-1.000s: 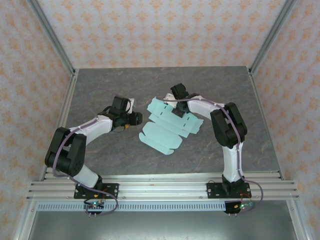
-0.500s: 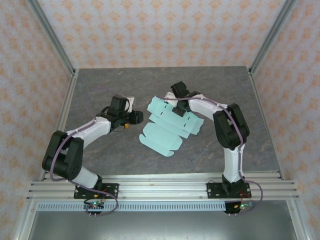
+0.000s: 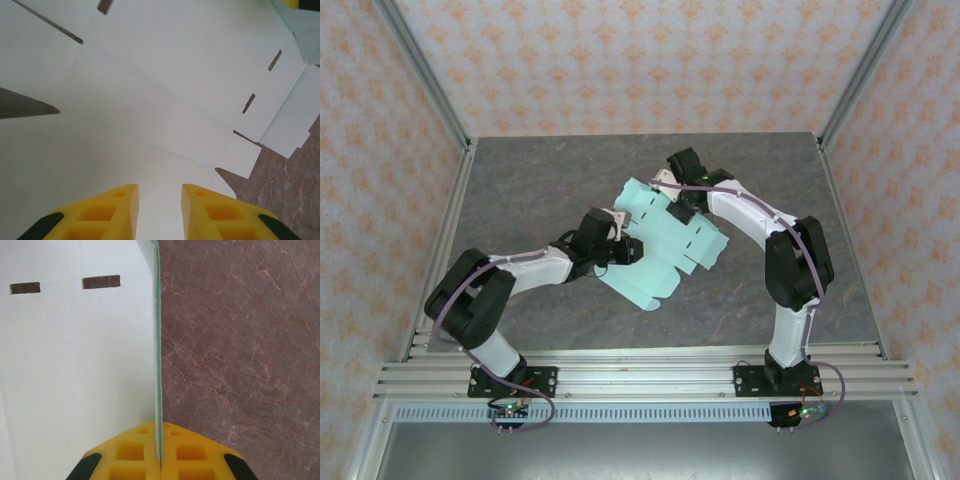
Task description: Fold the paper box
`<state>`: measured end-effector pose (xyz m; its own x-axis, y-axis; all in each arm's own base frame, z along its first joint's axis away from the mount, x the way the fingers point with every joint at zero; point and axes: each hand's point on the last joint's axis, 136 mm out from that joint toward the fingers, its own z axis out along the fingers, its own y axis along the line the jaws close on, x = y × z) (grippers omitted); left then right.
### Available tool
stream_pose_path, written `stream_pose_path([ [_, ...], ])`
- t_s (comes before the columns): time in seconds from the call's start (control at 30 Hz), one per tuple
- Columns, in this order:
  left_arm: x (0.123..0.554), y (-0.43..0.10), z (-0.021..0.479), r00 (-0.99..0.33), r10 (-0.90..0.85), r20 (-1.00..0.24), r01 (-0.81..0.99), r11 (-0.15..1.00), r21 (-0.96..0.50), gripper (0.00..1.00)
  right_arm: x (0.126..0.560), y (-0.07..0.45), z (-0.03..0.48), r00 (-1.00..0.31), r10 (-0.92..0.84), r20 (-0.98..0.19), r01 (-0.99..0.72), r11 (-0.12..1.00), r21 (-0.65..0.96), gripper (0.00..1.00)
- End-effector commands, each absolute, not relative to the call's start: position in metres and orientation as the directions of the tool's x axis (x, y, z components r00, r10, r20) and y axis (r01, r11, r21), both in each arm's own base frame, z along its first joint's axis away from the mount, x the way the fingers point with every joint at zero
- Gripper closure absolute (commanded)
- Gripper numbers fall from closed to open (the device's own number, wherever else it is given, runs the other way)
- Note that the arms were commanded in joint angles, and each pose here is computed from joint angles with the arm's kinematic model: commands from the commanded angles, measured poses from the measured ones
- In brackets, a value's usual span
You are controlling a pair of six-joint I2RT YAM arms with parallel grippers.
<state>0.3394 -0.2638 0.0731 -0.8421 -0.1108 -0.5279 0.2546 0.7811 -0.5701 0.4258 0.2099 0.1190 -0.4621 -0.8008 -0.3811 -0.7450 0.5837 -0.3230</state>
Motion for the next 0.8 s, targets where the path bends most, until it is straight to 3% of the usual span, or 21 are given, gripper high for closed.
stream_pose_path([
  [0.0,0.369,-0.276,0.086,-0.793,-0.232,-0.563,0.224,0.748,-0.625,0.78,0.425,0.209,0.141,-0.487,-0.772,-0.409,-0.712,0.622,-0.326,1.0],
  [0.23,0.385,-0.293,0.078,-0.792,-0.233,-0.564,0.236,0.734,-0.636,0.87,0.424,0.207,0.137,-0.497,-0.776,-0.389,-0.711,0.621,-0.331,1.0],
  [0.77,0.392,-0.292,0.017,-0.837,-0.232,-0.495,0.146,0.777,-0.612,0.93,0.425,0.218,0.147,-0.519,-0.742,-0.424,-0.689,0.657,-0.305,1.0],
])
